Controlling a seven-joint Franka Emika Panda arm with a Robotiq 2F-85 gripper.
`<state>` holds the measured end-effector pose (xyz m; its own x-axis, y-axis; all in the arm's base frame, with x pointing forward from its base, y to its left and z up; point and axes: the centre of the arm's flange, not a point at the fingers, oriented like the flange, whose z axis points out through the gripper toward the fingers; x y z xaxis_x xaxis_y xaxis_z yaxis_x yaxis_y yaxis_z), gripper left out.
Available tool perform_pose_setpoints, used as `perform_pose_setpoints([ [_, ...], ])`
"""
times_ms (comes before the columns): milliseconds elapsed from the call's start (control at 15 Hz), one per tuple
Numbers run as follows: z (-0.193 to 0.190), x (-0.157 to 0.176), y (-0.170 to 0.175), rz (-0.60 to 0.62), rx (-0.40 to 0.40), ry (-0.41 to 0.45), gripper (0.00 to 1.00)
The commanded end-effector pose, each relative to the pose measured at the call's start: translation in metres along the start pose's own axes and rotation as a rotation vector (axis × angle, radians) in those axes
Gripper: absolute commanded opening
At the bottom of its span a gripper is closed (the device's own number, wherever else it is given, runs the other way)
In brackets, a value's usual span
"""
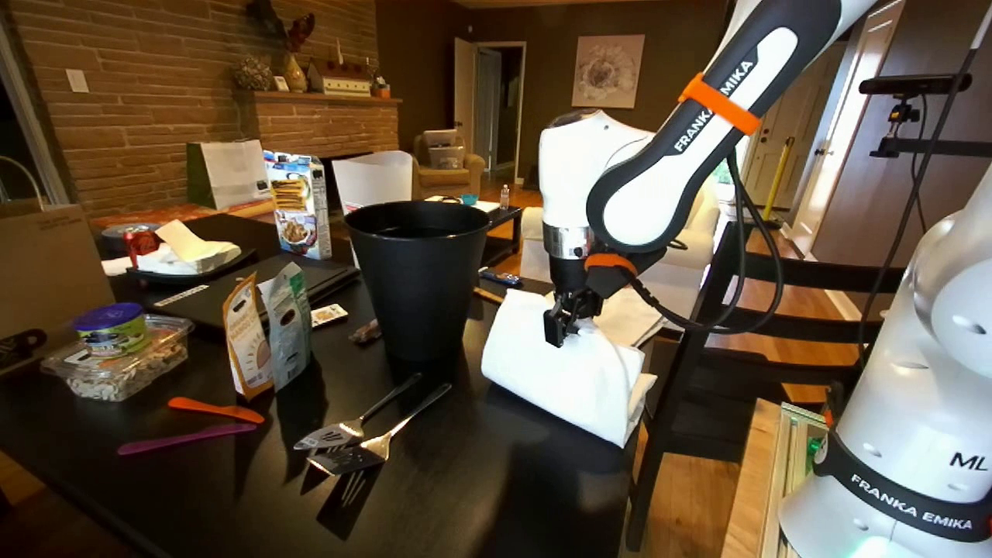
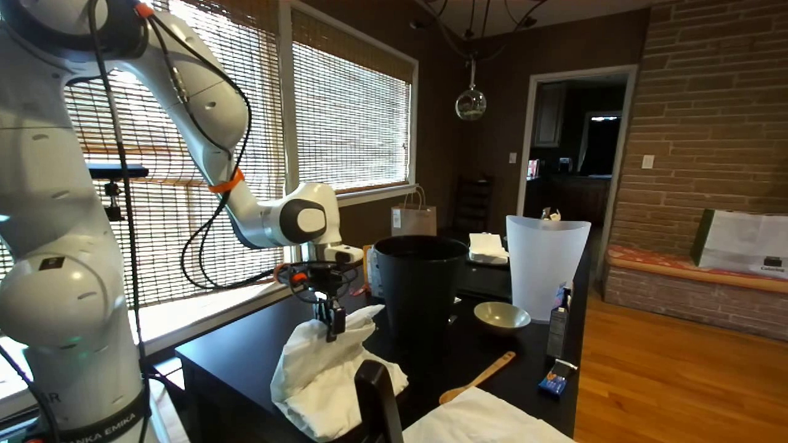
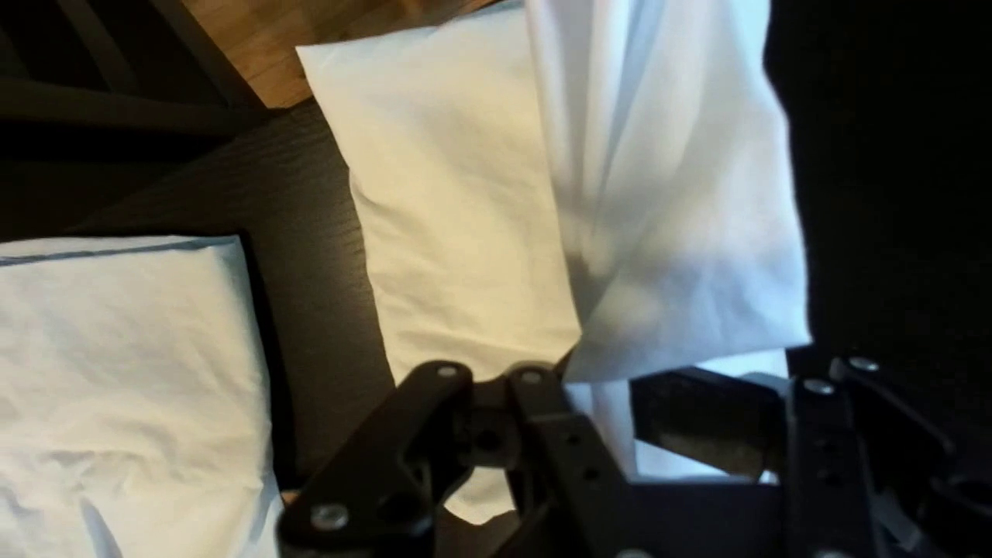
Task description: Fold the white cloth in half
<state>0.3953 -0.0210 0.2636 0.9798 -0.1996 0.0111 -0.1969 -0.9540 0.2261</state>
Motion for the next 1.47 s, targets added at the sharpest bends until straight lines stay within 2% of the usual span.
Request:
perform_pose_setpoints([
  [0, 0.009, -0.01, 0.023, 0.008, -0.018, -0.003, 0.0],
  [400, 0.019, -0.014, 0.053, -0.024, -0.01, 0.014, 0.0],
  [667, 0.03, -0.02, 0.071, 0.067, -0.043, -0.032, 0.0],
  [1267, 0.072, -0.02, 0.082, 0.078, -0.053, -0.132, 0.0],
  [1333, 0.075, -0.021, 0.083, 0.082, -0.05, -0.136, 0.05],
  [1400, 0.073, -0.021, 0.083, 0.096, -0.042, -0.141, 0.26],
])
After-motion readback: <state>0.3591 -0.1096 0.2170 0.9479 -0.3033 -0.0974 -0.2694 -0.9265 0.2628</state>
